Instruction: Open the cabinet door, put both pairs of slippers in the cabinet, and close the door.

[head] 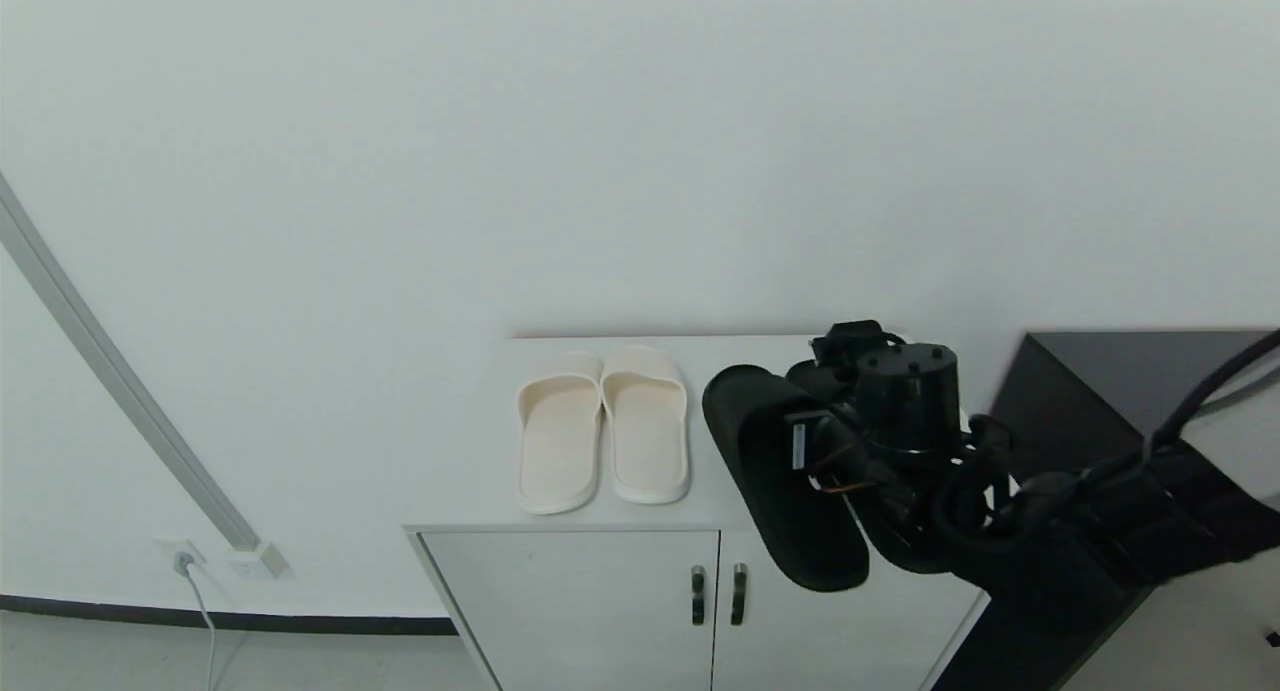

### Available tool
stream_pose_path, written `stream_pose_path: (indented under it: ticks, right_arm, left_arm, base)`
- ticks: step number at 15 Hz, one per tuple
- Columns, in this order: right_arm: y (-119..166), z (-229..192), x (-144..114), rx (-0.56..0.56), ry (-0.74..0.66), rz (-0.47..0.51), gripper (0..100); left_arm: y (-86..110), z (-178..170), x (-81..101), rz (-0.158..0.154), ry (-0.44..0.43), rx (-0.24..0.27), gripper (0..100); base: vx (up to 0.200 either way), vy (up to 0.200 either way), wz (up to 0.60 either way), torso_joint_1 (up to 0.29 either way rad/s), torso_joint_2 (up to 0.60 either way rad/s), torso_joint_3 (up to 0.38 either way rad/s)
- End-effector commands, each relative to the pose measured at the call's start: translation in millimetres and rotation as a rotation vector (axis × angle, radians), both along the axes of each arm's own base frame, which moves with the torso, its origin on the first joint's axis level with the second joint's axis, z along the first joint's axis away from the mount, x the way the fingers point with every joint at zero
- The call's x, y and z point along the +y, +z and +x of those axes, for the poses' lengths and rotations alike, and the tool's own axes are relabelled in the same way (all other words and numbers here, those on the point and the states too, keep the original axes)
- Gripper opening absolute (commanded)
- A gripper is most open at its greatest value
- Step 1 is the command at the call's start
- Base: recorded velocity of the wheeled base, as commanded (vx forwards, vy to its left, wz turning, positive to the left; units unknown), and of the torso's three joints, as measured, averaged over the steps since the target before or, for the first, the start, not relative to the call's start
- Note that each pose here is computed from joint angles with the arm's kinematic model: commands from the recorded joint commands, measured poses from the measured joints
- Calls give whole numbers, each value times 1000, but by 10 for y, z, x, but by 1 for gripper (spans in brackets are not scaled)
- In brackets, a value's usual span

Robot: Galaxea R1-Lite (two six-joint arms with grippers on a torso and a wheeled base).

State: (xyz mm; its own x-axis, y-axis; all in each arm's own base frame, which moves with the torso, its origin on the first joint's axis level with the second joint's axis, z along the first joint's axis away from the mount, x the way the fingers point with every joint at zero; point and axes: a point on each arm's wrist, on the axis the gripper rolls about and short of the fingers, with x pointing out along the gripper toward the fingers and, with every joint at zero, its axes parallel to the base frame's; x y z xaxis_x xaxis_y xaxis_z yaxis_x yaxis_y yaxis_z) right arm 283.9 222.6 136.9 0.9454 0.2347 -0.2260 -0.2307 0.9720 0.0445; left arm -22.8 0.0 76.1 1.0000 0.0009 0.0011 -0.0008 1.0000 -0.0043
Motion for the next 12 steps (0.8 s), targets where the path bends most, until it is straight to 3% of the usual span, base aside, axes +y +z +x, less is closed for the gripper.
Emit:
stream_pose_path:
  ticks: [1, 3, 5, 12]
  right_arm:
    - [195, -446, -234, -21, 145, 54, 0]
    - [239, -672, -326, -17, 301, 88, 0]
    - [231, -808, -318, -25, 392, 46, 0]
    - [127, -1043, -266, 4, 472, 16, 0]
  left_arm:
    - [0, 0, 0, 0, 1, 0, 0]
    - [0, 0, 0, 0, 1, 0, 0]
    - [0, 0, 0, 0, 1, 0, 0]
    - [0, 0, 0, 0, 1, 0, 0]
  base:
    - [0, 0, 0, 0, 0, 0]
    - [0, 0, 0, 0, 0, 0]
    - [0, 0, 0, 0, 0, 0]
    - [0, 0, 0, 0, 0, 0]
